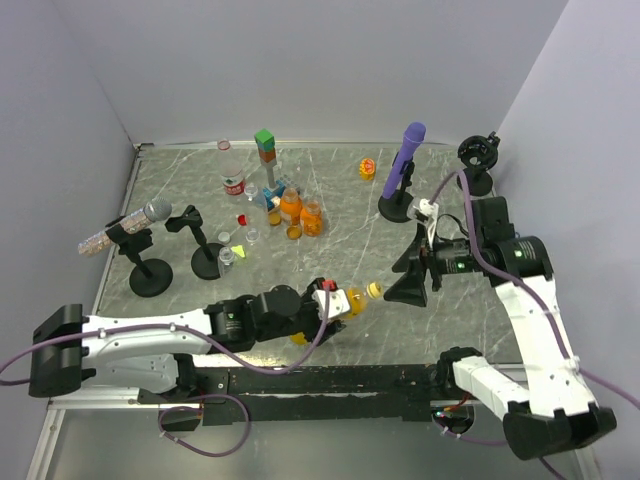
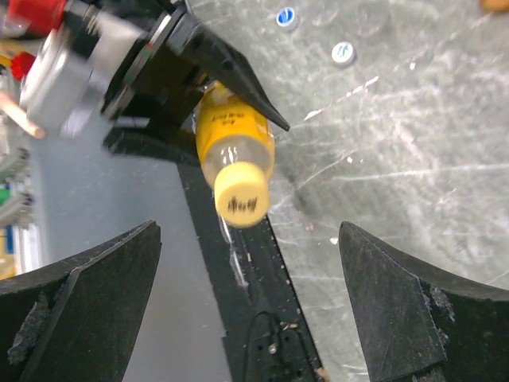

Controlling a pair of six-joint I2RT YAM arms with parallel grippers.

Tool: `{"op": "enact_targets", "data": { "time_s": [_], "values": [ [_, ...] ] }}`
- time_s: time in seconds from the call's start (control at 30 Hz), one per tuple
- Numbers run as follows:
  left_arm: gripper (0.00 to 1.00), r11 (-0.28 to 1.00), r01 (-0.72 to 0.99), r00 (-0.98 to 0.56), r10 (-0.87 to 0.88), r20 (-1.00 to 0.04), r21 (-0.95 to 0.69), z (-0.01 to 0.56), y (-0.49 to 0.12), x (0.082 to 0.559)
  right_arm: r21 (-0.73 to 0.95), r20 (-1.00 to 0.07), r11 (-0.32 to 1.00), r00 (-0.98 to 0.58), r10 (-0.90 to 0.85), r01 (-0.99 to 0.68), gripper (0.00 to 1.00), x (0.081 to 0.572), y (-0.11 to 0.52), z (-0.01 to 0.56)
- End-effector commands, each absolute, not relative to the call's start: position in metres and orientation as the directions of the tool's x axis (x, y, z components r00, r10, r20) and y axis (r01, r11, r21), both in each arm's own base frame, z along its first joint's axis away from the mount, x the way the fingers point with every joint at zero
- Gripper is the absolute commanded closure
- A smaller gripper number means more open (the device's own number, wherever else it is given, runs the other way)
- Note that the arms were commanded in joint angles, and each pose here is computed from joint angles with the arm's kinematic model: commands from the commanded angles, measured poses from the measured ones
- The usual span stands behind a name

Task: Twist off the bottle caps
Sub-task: Unscrew the bottle cap from the plastic bottle.

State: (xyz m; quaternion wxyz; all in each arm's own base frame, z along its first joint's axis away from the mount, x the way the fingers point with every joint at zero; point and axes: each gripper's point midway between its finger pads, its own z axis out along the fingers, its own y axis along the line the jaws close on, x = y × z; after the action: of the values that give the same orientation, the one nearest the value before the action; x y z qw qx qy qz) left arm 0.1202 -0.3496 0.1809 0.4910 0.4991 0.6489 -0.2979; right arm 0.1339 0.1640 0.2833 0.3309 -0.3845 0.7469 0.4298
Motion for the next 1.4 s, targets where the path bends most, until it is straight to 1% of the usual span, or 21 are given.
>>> {"op": "enact_targets", "data": {
  "time_s": [0.0,0.13,0.23,0.43,0.5,0.6,0.67,0.8,0.87,0.9,0.97,1.03,1.1,1.2,1.27,1.33,1.37],
  "values": [
    [0.97,0.418,0.898,0.036,0.242,-0.97,0.137,0.228,-0.372,0.136,0.453,-0.78,0.356,-0.557,-0.285,-0.817,0.01,0.139,0.165,0.281],
    [0.97,0.422,0.895,0.038,0.25,-0.967,0.144,0.228,-0.379,0.137,0.484,-0.732,0.381,-0.603,-0.317,-0.788,0.01,0.144,0.165,0.268],
    [0.97,0.42,0.896,0.041,0.245,-0.969,0.144,0.23,-0.382,0.137,0.475,-0.717,0.407,-0.612,-0.335,-0.78,0.05,0.149,0.165,0.26],
    [0.97,0.429,0.891,0.046,0.241,-0.969,0.149,0.233,-0.385,0.139,0.505,-0.683,0.384,-0.63,-0.37,-0.773,0.22,0.146,0.171,0.253],
    [0.97,0.432,0.889,0.049,0.237,-0.97,0.15,0.235,-0.385,0.139,0.518,-0.677,0.375,-0.636,-0.37,-0.769,0.3,0.147,0.173,0.255],
    [0.97,0.435,0.888,0.048,0.238,-0.97,0.151,0.236,-0.386,0.14,0.53,-0.684,0.356,-0.636,-0.358,-0.77,0.37,0.147,0.176,0.262],
    [0.97,0.434,0.888,0.048,0.24,-0.97,0.151,0.235,-0.385,0.14,0.532,-0.686,0.348,-0.634,-0.357,-0.772,0.44,0.148,0.178,0.264],
    [0.97,0.432,0.889,0.047,0.245,-0.968,0.153,0.234,-0.385,0.139,0.538,-0.689,0.321,-0.626,-0.364,-0.779,0.65,0.144,0.179,0.265],
    [0.97,0.411,0.899,0.048,0.255,-0.966,0.153,0.231,-0.385,0.136,0.522,-0.707,0.292,-0.598,-0.377,-0.801,0.78,0.14,0.179,0.267],
    [0.97,0.396,0.905,0.052,0.259,-0.964,0.155,0.23,-0.385,0.133,0.495,-0.725,0.27,-0.564,-0.395,-0.826,0.82,0.139,0.179,0.268],
    [0.97,0.355,0.921,0.064,0.275,-0.959,0.163,0.228,-0.384,0.127,0.461,-0.752,0.203,-0.501,-0.429,-0.864,0.87,0.129,0.178,0.269],
    [0.97,0.282,0.946,0.079,0.283,-0.956,0.162,0.227,-0.384,0.116,0.411,-0.785,0.129,-0.422,-0.453,-0.903,0.88,0.12,0.176,0.272],
    [0.97,0.193,0.971,0.083,0.276,-0.958,0.14,0.228,-0.383,0.103,0.31,-0.837,0.039,-0.292,-0.463,-0.95,0.88,0.112,0.174,0.276],
    [0.97,0.042,0.996,0.068,0.265,-0.962,0.082,0.23,-0.377,0.082,0.047,-0.896,-0.108,0.006,-0.444,-0.993,0.87,0.098,0.17,0.276],
    [0.96,-0.043,0.998,0.054,0.259,-0.964,0.045,0.233,-0.373,0.072,-0.115,-0.89,-0.143,0.166,-0.426,-0.983,0.85,0.101,0.17,0.273],
    [0.96,-0.095,0.995,0.03,0.284,-0.958,0.004,0.23,-0.367,0.066,-0.215,-0.873,-0.151,0.259,-0.413,-0.965,0.84,0.105,0.171,0.272],
    [0.96,-0.116,0.993,0.023,0.287,-0.958,-0.011,0.232,-0.365,0.065,-0.235,-0.87,-0.154,0.278,-0.406,-0.96,0.84,0.106,0.173,0.273]
  ]
}}
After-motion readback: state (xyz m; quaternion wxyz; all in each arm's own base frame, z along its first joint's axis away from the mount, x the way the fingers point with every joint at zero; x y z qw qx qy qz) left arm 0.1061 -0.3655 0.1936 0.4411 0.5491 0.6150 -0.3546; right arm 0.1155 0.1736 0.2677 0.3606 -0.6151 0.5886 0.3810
